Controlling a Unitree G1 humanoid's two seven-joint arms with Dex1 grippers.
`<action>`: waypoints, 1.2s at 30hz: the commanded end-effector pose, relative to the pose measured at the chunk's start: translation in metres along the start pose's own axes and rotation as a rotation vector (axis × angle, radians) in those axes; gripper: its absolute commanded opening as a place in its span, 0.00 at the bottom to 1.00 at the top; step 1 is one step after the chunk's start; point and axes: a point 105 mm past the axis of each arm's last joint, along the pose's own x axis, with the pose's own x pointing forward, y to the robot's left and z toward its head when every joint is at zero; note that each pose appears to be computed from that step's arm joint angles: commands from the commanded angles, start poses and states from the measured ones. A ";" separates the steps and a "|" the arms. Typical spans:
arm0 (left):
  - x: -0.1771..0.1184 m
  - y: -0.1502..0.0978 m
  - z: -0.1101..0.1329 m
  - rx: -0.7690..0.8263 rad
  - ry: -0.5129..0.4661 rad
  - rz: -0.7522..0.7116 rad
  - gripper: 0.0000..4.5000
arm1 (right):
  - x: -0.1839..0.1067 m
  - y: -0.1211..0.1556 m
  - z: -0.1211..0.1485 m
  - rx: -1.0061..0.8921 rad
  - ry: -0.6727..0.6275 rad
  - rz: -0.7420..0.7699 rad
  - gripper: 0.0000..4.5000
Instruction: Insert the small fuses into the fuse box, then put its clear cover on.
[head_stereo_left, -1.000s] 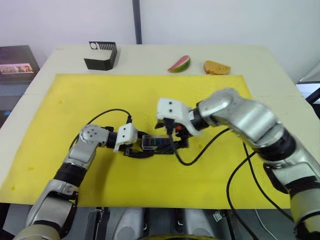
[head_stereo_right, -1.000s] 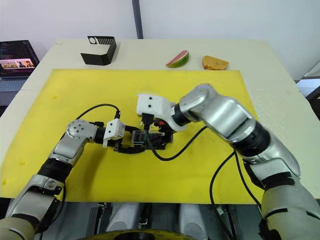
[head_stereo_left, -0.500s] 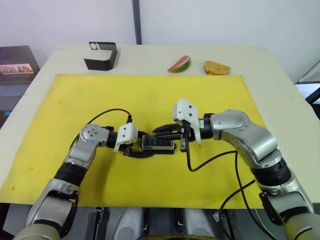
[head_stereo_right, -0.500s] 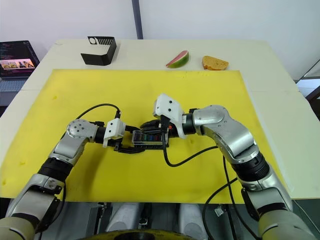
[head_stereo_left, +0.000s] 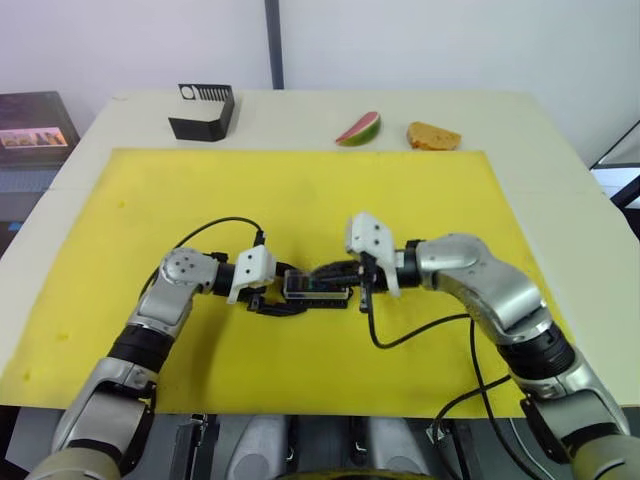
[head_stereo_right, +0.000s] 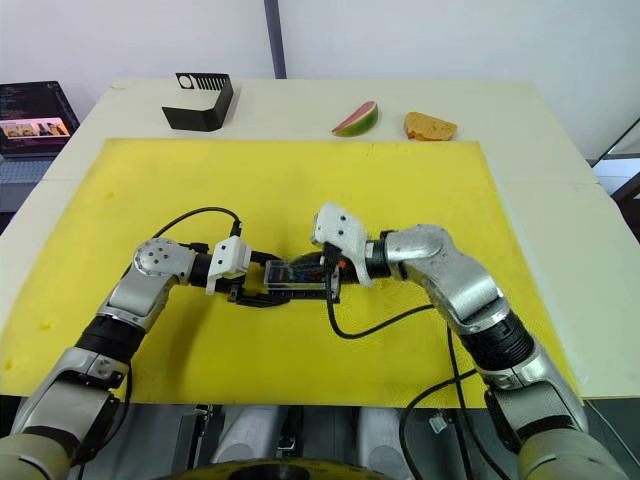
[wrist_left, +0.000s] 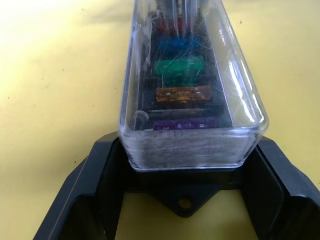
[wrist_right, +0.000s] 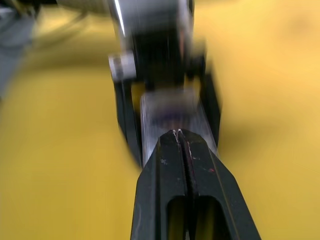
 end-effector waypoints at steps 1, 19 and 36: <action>0.002 -0.003 -0.005 -0.008 0.029 -0.008 0.58 | -0.003 0.000 -0.054 0.090 0.170 -0.010 0.02; 0.001 -0.006 -0.007 -0.012 0.044 -0.010 0.58 | -0.006 -0.003 -0.015 0.077 0.041 0.010 0.02; -0.042 -0.011 -0.017 -0.015 0.165 0.018 1.00 | -0.110 -0.018 0.012 -0.044 0.107 -0.127 0.99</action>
